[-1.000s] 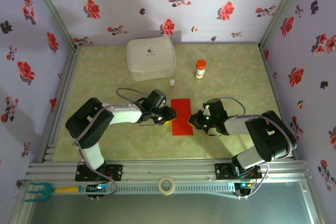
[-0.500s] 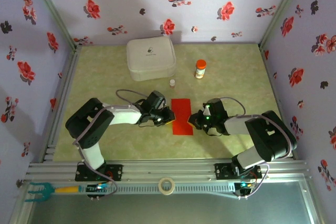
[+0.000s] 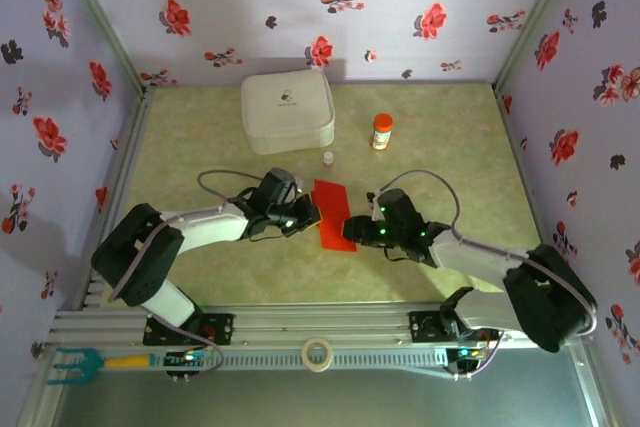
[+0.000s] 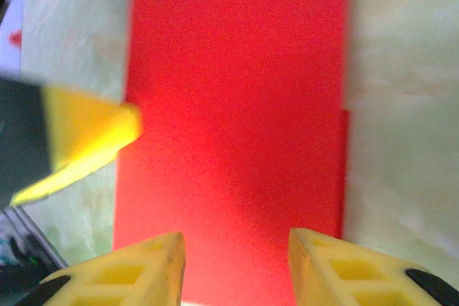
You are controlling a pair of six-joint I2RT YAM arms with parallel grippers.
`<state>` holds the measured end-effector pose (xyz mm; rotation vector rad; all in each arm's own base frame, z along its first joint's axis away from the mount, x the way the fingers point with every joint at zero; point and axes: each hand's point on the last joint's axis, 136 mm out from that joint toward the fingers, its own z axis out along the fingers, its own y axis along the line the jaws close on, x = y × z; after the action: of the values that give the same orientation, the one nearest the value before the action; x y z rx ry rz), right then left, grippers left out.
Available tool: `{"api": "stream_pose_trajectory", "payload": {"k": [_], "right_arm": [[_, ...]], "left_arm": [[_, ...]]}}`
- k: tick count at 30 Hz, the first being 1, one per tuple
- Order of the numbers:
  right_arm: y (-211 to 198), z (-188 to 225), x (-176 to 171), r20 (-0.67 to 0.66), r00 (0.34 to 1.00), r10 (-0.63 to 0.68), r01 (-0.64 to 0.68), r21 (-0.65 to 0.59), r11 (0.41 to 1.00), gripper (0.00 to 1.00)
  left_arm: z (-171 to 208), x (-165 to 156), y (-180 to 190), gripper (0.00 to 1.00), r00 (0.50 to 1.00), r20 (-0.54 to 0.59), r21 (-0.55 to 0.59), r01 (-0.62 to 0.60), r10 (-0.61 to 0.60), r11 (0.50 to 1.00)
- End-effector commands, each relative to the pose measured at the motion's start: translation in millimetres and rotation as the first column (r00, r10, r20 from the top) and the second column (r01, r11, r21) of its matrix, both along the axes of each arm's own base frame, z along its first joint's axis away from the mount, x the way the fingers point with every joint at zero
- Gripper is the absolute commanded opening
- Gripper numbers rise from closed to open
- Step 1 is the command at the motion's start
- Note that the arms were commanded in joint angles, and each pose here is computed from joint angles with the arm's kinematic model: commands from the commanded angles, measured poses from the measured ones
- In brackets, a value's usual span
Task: Fold a paper plane with a square sheet of paper (pick it up from the middle)
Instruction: Third fold the triangle at the center of the table.
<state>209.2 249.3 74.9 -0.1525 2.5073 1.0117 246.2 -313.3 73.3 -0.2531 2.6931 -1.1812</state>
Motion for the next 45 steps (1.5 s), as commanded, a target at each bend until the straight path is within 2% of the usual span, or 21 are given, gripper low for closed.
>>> {"api": "stream_pose_trajectory", "payload": {"k": [1,3,8,11,16,20,27,37,45], "right_arm": [[-5.9,3.1,2.7,0.276,0.953,0.126,-0.066,-0.216,0.974,0.43],[1.6,10.3,-2.5,0.375,0.903,0.208,-0.109,-0.267,0.957,0.45],[27.4,24.3,-25.9,0.551,0.703,0.450,-0.205,-0.448,0.870,0.51],[38.2,26.6,-34.0,0.586,0.619,0.523,-0.208,-0.519,0.829,0.53],[52.9,24.4,-38.1,0.607,0.536,0.587,-0.160,-0.610,0.776,0.57],[57.2,15.0,-32.7,0.595,0.519,0.614,-0.096,-0.673,0.733,0.57],[65.5,9.6,-26.0,0.606,0.490,0.626,-0.028,-0.707,0.706,0.56],[59.0,5.1,-32.8,0.602,0.518,0.607,-0.051,-0.687,0.725,0.29],[52.8,2.4,-34.7,0.594,0.543,0.593,-0.055,-0.680,0.731,0.14]], "left_arm": [[-3.7,-10.0,11.0,0.00,0.999,-0.047,0.020,-0.007,0.008,1.000],[-4.1,-10.2,13.0,0.01,0.999,-0.051,0.020,-0.014,0.015,1.000],[-7.3,-10.4,15.5,0.01,0.998,-0.067,0.026,-0.020,0.022,0.999],[-6.0,-9.9,14.3,0.01,0.998,-0.066,0.023,-0.018,0.019,1.000],[-4.8,-9.2,13.3,0.01,0.998,-0.066,0.020,-0.017,0.018,1.000],[-3.4,-8.8,12.4,0.00,0.998,-0.066,0.016,-0.016,0.017,1.000],[-5.4,-9.9,13.5,0.00,0.997,-0.069,0.019,-0.017,0.019,1.000],[-4.7,-9.5,12.8,0.00,0.998,-0.069,0.018,-0.016,0.017,1.000],[-5.0,-9.5,12.9,0.00,0.997,-0.069,0.016,-0.018,0.019,1.000]]}}
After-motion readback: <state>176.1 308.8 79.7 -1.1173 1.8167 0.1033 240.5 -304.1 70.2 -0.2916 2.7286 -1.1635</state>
